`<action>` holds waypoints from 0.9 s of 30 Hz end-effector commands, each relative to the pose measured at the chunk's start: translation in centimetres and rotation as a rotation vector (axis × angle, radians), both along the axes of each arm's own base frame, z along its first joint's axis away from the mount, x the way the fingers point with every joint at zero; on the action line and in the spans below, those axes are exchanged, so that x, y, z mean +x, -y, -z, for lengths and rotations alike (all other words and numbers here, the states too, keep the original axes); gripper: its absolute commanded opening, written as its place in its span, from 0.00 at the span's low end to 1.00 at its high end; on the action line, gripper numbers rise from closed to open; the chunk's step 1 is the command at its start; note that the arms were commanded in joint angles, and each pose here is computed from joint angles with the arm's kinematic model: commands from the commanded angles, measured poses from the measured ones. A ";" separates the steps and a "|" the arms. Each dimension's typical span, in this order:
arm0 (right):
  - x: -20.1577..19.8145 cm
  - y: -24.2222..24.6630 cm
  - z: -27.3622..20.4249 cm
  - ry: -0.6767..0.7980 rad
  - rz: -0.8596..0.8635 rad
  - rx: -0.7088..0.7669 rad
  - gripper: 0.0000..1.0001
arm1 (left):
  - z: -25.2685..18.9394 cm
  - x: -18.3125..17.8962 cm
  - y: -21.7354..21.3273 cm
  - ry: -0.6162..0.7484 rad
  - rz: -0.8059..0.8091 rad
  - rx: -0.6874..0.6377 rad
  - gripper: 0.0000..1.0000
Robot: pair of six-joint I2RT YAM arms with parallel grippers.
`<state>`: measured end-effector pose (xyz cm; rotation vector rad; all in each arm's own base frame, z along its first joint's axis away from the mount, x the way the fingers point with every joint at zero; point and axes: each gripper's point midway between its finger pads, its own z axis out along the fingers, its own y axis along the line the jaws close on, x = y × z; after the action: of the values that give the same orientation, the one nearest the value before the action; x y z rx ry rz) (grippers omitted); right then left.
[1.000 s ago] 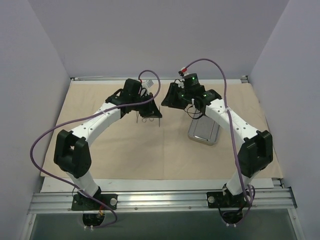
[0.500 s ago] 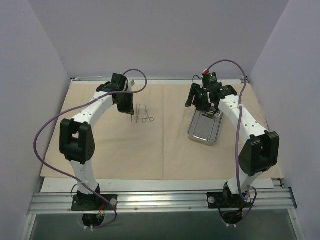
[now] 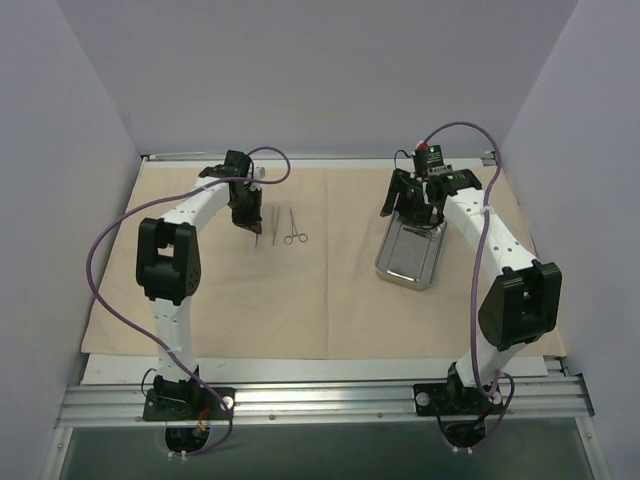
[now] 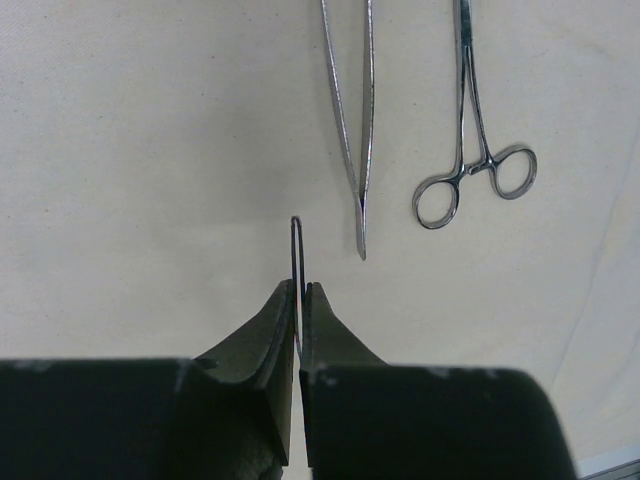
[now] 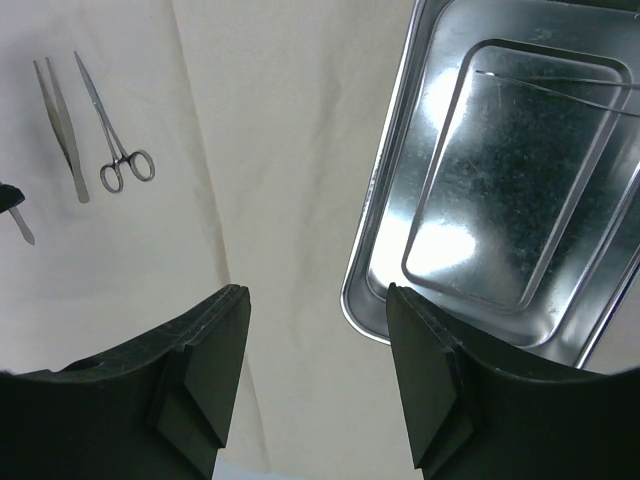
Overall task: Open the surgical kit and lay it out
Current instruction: Place the medical item in the surgical kit.
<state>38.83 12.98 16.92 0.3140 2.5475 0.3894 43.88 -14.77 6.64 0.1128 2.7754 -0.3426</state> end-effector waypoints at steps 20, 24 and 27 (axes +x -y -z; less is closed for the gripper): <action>-0.8 2.4 1.1 -0.045 0.035 -0.026 0.57 | 2.2 3.9 0.5 0.011 0.019 -0.030 0.11; -1.1 2.4 1.4 -0.056 0.035 -0.020 0.57 | 2.8 4.2 0.2 0.007 0.027 -0.024 0.15; -1.2 2.4 1.5 -0.060 0.035 -0.018 0.57 | 3.1 4.4 0.2 0.004 0.032 -0.019 0.17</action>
<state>38.33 10.98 15.39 0.3645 2.5845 0.3521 46.62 -14.95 2.27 0.1195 2.8222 -0.3637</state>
